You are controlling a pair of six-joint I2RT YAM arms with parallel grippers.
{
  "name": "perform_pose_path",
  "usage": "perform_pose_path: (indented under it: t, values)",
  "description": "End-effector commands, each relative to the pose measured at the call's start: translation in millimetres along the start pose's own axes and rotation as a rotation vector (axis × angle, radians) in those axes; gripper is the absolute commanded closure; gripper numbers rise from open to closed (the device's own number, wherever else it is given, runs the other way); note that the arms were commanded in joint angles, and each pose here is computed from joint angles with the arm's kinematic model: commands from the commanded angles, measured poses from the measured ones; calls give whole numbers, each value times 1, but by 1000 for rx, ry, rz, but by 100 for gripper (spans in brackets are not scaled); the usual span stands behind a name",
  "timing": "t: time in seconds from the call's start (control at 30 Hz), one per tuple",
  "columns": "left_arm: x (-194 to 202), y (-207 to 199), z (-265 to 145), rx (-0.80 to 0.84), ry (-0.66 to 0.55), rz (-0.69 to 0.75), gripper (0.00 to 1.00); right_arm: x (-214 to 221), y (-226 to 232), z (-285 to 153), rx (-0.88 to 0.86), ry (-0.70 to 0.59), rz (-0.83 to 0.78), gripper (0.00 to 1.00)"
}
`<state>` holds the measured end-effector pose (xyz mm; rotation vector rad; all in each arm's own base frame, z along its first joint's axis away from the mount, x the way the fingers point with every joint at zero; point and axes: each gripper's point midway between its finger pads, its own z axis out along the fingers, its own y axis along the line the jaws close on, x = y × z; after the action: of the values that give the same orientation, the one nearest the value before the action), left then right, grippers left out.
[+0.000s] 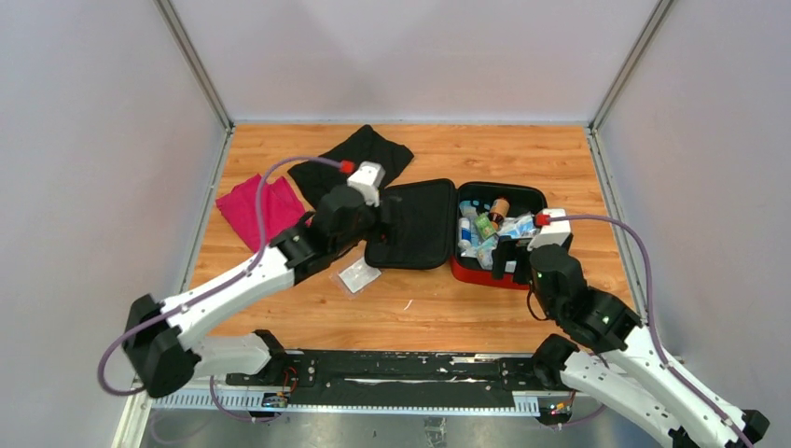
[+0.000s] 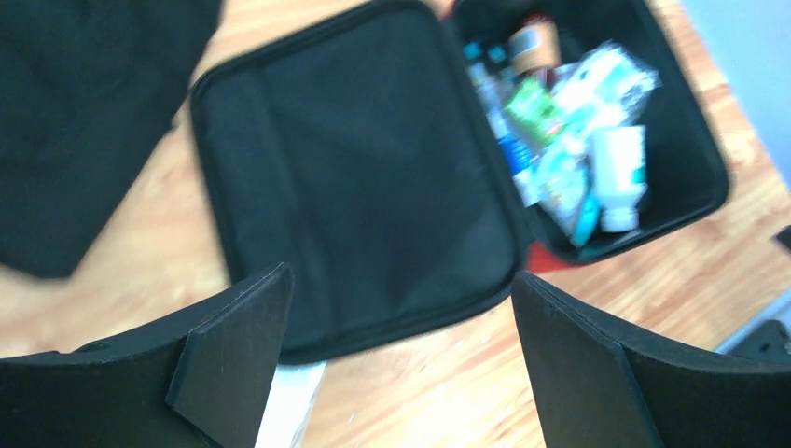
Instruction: Organize the medicine kit
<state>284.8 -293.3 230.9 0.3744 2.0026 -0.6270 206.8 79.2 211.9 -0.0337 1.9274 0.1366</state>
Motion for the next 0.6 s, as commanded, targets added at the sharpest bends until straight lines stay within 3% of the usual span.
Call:
perform_pose_path:
  t: [0.0, 0.1, 0.3, 0.57]
  values:
    - [61, 57, -35, -185, 39, -97, 8, 4, 24, 2, -105, 81, -31, 4]
    - [99, 84, -59, -250, 69, -150, 9, 6, 44, 3, -187, 111, -9, 8]
    - [149, 130, -77, -357, 81, -283, 20, 16, 75, 7, -304, 177, 41, 16]
    - [179, 139, -63, -335, 128, -401, 18, 51, 90, 22, -301, 339, 16, 17]
